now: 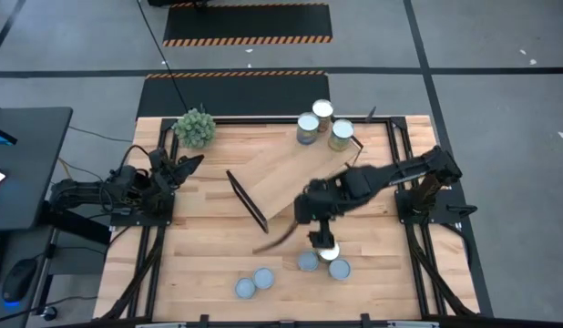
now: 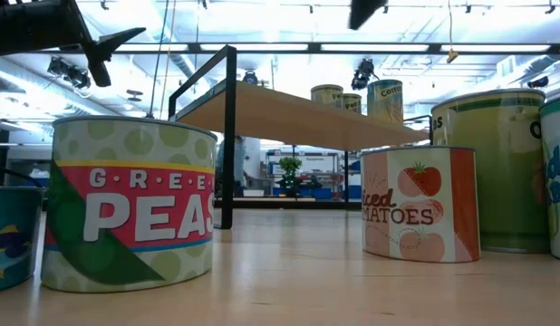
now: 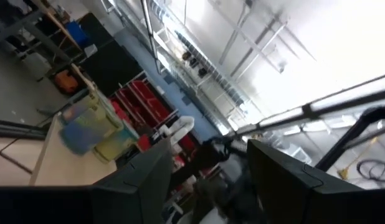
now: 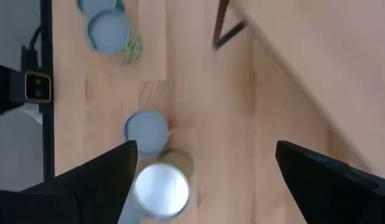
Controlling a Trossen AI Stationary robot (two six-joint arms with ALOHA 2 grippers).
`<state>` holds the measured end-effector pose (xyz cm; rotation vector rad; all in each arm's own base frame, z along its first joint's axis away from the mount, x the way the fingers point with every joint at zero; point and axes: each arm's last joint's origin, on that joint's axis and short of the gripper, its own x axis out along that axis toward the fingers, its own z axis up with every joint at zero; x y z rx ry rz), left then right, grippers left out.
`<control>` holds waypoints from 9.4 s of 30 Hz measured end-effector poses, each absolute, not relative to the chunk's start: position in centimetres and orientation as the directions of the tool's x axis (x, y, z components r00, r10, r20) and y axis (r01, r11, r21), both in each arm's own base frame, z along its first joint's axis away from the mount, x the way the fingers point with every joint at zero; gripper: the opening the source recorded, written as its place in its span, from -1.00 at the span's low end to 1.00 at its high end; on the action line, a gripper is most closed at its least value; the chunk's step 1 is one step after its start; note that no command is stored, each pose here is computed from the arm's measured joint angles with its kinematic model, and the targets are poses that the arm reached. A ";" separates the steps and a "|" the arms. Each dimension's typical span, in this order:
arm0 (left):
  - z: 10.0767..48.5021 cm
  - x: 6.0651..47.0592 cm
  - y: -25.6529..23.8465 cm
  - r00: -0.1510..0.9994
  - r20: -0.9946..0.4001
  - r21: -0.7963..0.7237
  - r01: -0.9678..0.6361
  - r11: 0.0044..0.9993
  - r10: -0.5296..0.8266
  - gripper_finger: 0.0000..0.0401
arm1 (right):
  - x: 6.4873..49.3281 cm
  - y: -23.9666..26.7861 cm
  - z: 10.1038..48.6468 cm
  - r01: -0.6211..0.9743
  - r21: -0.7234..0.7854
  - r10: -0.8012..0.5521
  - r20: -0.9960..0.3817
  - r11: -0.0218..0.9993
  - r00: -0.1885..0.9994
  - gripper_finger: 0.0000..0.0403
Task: Pick and place cans onto a shelf
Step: Put the canned oranges on the shelf
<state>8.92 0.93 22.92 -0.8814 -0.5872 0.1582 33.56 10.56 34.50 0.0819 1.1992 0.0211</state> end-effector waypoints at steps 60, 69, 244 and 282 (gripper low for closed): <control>20.8 9.8 0.6 0.938 0.213 -0.515 -0.129 0.848 0.272 0.07 | 33.7 10.3 26.6 0.331 0.012 -0.093 -0.950 0.944 0.299 0.86; 20.9 9.8 0.6 0.936 0.226 -0.698 -0.038 0.715 0.269 0.07 | 33.7 11.9 26.7 0.253 0.089 0.003 -0.947 0.963 0.322 0.86; 20.8 9.8 0.5 0.954 0.216 -0.825 0.063 0.561 0.210 0.07 | 31.2 -6.1 37.6 0.586 -0.276 -0.502 -0.823 0.762 0.265 0.80; 20.8 9.8 0.5 0.954 0.216 -0.826 0.064 0.560 0.210 0.07 | 31.4 -2.8 42.4 0.561 -0.167 -0.484 -0.730 0.811 0.483 0.80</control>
